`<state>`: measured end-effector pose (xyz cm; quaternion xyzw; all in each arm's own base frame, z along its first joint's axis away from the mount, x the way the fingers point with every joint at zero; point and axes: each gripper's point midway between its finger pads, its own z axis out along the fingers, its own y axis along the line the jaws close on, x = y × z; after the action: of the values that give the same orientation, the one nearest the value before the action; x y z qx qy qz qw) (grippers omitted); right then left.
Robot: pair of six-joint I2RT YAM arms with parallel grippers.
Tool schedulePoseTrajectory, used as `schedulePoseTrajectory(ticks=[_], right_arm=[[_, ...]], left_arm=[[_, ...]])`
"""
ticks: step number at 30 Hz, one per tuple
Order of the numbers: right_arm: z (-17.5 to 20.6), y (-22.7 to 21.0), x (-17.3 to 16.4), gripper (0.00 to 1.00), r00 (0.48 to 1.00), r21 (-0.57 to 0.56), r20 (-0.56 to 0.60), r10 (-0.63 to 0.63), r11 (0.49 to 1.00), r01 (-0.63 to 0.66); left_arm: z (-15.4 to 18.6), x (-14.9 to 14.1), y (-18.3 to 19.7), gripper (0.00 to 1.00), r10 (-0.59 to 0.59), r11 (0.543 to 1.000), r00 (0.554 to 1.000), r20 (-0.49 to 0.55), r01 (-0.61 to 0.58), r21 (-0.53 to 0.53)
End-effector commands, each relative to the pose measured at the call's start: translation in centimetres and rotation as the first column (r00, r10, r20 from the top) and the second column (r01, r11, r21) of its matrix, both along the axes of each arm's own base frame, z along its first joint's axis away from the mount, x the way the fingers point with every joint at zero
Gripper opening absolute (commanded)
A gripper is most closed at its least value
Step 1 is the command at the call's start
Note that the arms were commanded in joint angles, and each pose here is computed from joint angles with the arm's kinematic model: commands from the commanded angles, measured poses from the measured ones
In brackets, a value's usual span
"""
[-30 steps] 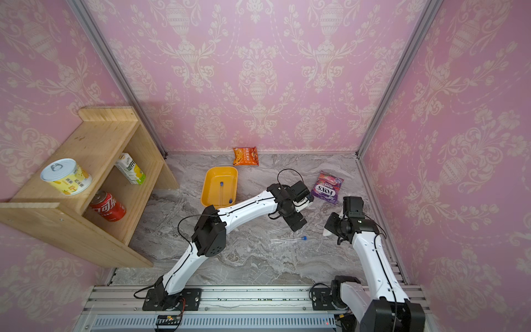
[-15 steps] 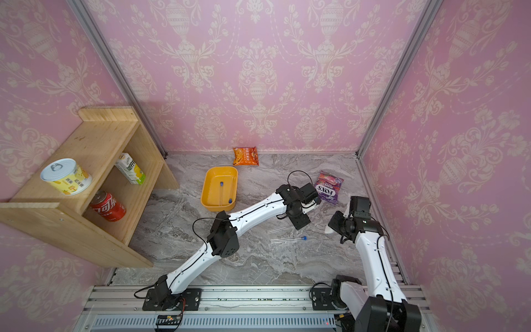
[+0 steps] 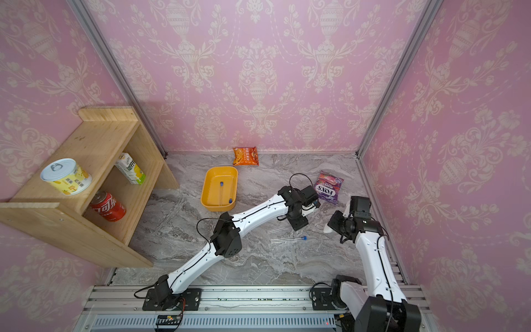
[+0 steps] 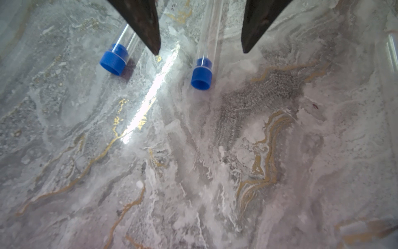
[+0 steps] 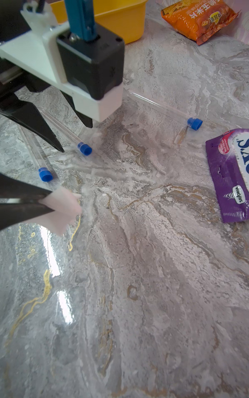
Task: Wipe the exteriors of test tubes
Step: Pick up the test tube at the center of the board.
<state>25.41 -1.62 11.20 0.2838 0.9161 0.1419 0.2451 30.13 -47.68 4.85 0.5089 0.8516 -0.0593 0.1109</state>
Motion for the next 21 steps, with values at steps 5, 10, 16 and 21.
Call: schedulePoseTrajectory(ticks=[5,10,16,21], right_arm=[[-0.1,0.0,-0.2,0.0,1.0,-0.002,0.014,0.015,1.0,-0.015],[0.0,0.0,-0.2,0.0,1.0,0.001,0.018,0.016,1.0,-0.016],[0.0,0.1,-0.2,0.0,1.0,0.004,0.021,0.018,1.0,-0.019],[0.0,0.1,-0.2,0.0,1.0,0.006,0.022,0.022,1.0,-0.022]], left_arm=[[-1.1,0.1,-0.6,0.57,-0.024,1.0,1.0,-0.008,0.024,-0.01],[-1.7,0.0,-0.6,0.5,-0.027,1.0,0.999,-0.016,0.027,-0.004],[-2.4,0.1,-0.7,0.49,-0.037,0.999,0.999,-0.017,0.037,0.0],[-2.7,0.3,-0.5,0.47,-0.037,0.999,0.999,-0.02,0.037,0.005]])
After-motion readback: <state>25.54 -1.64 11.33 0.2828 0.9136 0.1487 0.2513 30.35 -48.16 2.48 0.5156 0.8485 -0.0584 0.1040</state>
